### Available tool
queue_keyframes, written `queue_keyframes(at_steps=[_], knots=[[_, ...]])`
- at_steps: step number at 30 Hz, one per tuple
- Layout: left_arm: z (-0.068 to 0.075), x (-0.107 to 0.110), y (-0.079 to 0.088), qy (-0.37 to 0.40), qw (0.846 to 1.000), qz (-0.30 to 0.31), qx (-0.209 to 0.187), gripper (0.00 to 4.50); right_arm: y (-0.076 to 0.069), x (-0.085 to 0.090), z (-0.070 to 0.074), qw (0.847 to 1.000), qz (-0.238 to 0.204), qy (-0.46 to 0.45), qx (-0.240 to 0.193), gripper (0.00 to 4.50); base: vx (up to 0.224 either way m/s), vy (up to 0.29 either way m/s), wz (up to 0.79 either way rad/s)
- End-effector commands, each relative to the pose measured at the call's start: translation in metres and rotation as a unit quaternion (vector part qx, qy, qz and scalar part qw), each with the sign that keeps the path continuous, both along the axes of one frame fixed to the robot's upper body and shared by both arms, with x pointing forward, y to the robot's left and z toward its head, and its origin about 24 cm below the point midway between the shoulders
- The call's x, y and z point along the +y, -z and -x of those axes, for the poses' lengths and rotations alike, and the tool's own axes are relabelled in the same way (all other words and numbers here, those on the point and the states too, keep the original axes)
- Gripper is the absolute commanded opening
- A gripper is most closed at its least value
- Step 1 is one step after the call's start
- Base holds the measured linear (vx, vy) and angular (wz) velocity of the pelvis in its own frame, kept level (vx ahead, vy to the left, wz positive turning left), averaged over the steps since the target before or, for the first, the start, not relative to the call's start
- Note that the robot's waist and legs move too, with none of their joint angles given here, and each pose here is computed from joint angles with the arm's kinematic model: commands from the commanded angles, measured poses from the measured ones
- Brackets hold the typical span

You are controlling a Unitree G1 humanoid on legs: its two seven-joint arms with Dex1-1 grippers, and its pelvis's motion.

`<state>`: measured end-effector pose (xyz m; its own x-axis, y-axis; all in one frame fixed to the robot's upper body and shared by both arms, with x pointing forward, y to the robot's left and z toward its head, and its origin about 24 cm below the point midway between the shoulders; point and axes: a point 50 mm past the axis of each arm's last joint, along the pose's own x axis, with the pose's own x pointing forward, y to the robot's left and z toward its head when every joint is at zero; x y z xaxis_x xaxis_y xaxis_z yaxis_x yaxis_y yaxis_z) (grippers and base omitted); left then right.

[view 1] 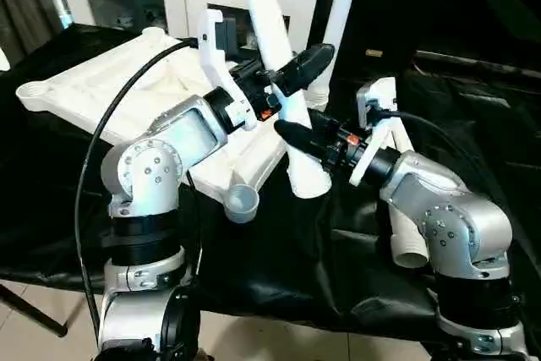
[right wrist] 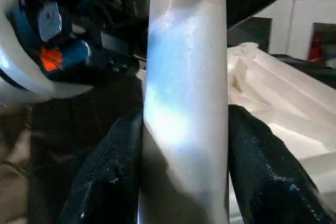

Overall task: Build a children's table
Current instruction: Pick table leg

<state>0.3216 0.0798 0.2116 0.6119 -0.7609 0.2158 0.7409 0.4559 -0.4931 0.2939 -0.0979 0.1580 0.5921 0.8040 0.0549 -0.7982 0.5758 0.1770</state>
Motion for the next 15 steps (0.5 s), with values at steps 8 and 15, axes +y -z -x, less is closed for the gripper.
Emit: queue_keyframes(at_steps=[8,15], knots=[[-0.001,-0.005,-0.009,-0.012,1.000,0.009,0.008,4.50,0.013,0.006,-0.013,0.994,0.081,0.077,-0.021,1.88,0.000,0.000,0.00],[-0.004,-0.003,-0.005,-0.037,0.999,0.003,0.028,3.86,0.014,0.017,-0.013,0.993,0.085,0.075,-0.028,1.87,0.000,0.000,0.00]])
